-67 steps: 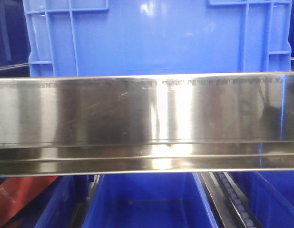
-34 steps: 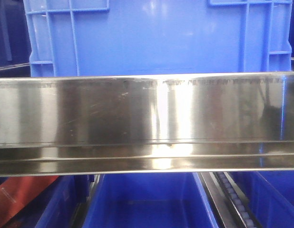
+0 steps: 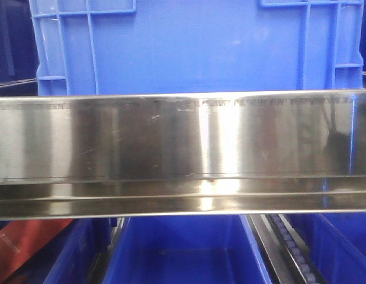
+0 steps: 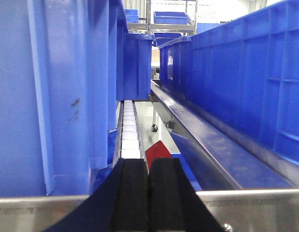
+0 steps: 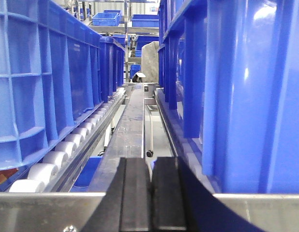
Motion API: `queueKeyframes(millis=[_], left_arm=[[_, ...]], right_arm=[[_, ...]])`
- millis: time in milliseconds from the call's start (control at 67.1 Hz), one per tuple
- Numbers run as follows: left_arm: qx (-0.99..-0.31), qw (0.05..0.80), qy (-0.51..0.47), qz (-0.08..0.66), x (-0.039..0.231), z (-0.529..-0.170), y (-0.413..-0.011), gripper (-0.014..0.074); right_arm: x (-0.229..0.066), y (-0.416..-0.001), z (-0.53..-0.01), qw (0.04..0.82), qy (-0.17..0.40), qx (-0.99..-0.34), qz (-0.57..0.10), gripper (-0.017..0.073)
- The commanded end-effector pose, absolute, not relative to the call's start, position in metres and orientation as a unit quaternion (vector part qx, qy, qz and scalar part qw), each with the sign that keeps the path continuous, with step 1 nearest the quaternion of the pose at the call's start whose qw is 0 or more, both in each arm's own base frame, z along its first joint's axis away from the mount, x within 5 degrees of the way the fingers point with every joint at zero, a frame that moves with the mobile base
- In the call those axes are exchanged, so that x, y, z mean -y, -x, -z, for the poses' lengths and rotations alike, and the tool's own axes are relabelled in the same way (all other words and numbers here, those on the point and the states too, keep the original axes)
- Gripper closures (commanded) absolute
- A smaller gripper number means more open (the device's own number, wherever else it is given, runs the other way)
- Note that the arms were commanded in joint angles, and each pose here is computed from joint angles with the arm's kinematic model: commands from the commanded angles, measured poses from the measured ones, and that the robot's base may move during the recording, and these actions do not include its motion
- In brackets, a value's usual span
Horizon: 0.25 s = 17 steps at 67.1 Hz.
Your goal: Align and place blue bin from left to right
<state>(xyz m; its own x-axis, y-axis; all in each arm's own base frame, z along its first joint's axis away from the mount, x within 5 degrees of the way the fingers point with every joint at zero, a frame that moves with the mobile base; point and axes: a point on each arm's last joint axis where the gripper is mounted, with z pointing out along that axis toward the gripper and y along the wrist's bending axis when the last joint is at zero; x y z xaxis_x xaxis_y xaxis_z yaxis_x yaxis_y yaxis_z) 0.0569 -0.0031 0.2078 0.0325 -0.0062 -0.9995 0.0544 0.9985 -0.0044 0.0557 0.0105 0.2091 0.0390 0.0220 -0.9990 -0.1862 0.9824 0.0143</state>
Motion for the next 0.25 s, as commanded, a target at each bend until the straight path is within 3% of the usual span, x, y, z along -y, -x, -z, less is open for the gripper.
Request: queueKeyframes(millis=[0, 239], left_arm=[[-0.689, 0.724, -0.018, 0.023, 0.0034, -0.2099, -0.0563, 0.0704], [-0.689, 0.724, -0.018, 0.023, 0.0034, -0.2099, -0.0563, 0.0704]], right_arm=[[-0.0102, -0.0553, -0.2114, 0.727, 0.059, -0.680, -0.071, 0.0638], [-0.0102, -0.0553, -0.2114, 0.727, 0.059, -0.680, -0.071, 0.0638]])
